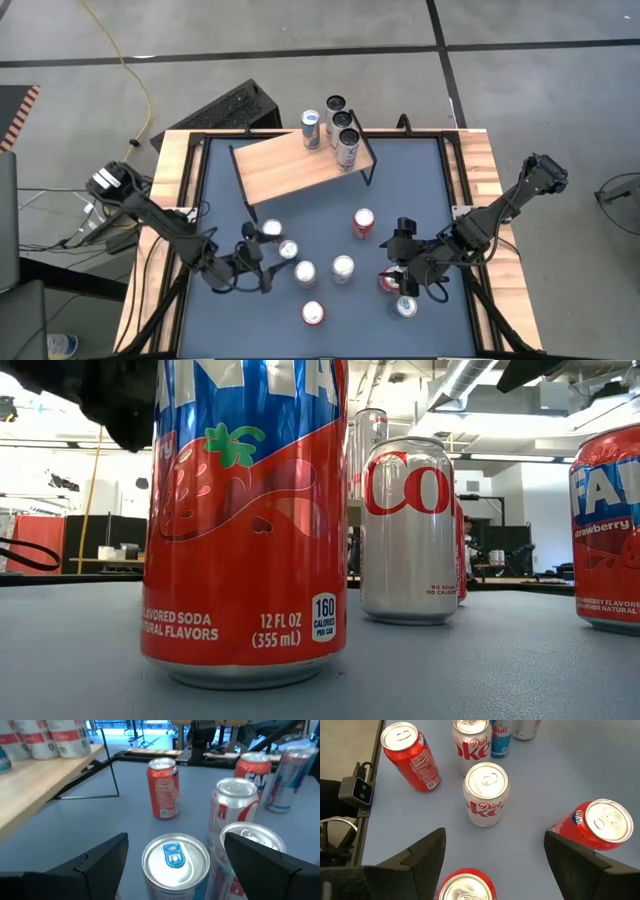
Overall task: Place canned beverage on shelf
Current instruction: Put the top blue soda can on the shelf aligned with the other blue soda can
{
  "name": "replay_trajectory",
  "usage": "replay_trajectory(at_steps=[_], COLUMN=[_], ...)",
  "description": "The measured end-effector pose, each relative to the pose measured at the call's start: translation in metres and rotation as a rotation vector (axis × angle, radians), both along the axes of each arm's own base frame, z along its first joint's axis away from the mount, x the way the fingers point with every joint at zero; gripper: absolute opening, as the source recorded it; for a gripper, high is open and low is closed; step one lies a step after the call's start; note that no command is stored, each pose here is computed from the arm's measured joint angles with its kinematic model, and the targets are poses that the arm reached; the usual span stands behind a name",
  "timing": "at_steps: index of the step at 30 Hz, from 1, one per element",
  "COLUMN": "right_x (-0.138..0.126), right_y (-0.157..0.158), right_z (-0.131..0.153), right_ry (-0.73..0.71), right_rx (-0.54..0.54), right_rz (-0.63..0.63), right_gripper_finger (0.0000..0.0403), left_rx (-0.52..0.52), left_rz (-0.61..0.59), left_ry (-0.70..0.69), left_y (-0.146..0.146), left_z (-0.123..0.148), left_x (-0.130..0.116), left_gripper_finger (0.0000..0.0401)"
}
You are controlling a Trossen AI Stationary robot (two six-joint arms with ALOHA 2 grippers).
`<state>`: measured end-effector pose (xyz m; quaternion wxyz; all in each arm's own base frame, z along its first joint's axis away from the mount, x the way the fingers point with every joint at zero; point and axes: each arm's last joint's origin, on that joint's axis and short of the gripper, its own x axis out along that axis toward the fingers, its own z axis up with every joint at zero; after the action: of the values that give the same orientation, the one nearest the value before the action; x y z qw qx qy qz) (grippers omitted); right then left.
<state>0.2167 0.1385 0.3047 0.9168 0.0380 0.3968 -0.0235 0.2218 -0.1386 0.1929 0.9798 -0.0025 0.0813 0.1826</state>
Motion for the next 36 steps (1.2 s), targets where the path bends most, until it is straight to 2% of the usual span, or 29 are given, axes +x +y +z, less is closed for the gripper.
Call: replay_trajectory(at_steps=[21,25,32,36], right_x=[0.0,0.0,0.0,0.0], right_y=[0.0,0.0,0.0,0.0], right_z=[0.0,0.0,0.0,0.0], right_ry=[0.001,0.001,0.001,0.001], right_rx=[-0.002,0.0,-0.001,-0.001], right_rz=[0.001,-0.001,-0.002,-0.002], right_gripper_finger=[0.0322,0.0322,0.0322,0.0322], left_rx=[-0.056,-0.057,-0.049,-0.075], left_rz=[0.046,0.067,0.071,0.065], left_ry=[0.055,0.05,0.051,0.025], left_y=[-0.001,0.0,0.0,-0.001], left_z=[-0.038,-0.04,-0.04,-0.038], left_x=[0.013,0.014,0.014,0.015], left_gripper_finger=[0.0316,0.0292,0.0223,0.0214])
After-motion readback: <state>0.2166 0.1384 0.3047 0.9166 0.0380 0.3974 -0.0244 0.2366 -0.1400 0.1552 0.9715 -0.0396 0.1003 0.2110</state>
